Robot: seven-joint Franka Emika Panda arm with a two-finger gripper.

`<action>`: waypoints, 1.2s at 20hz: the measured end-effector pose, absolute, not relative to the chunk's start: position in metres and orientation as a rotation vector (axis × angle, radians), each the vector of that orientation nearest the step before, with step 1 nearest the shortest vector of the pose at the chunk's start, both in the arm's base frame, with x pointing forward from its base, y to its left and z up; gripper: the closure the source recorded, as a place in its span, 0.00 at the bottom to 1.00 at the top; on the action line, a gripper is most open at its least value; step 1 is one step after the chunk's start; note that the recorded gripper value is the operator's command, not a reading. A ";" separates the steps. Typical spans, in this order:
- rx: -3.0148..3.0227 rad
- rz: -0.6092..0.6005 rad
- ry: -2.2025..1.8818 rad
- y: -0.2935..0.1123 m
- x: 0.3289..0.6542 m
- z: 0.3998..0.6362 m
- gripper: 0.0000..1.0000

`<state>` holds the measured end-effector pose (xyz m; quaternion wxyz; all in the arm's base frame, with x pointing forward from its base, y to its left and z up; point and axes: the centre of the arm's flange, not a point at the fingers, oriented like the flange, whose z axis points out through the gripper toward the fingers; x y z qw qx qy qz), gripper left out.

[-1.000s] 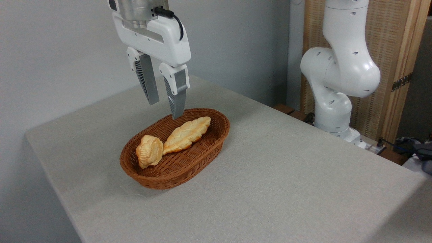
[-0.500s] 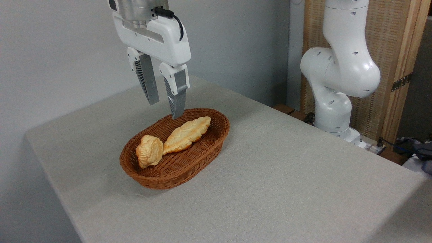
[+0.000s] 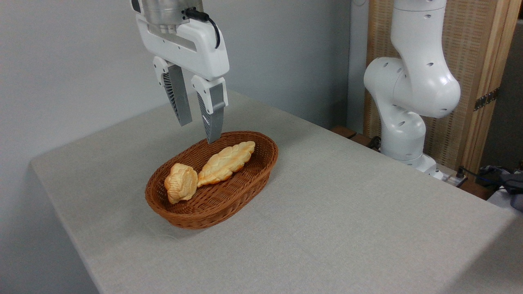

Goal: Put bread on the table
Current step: 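Lower the gripper onto the small round bread roll in the basket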

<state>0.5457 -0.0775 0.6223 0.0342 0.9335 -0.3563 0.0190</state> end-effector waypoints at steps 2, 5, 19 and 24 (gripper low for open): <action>2.856 0.045 -1.130 -0.091 0.543 0.619 0.00; 2.827 0.000 -1.187 -0.114 0.537 0.606 0.00; 2.794 0.148 -1.334 -0.173 0.514 0.539 0.00; 2.799 0.251 -1.327 -0.175 0.527 0.517 0.00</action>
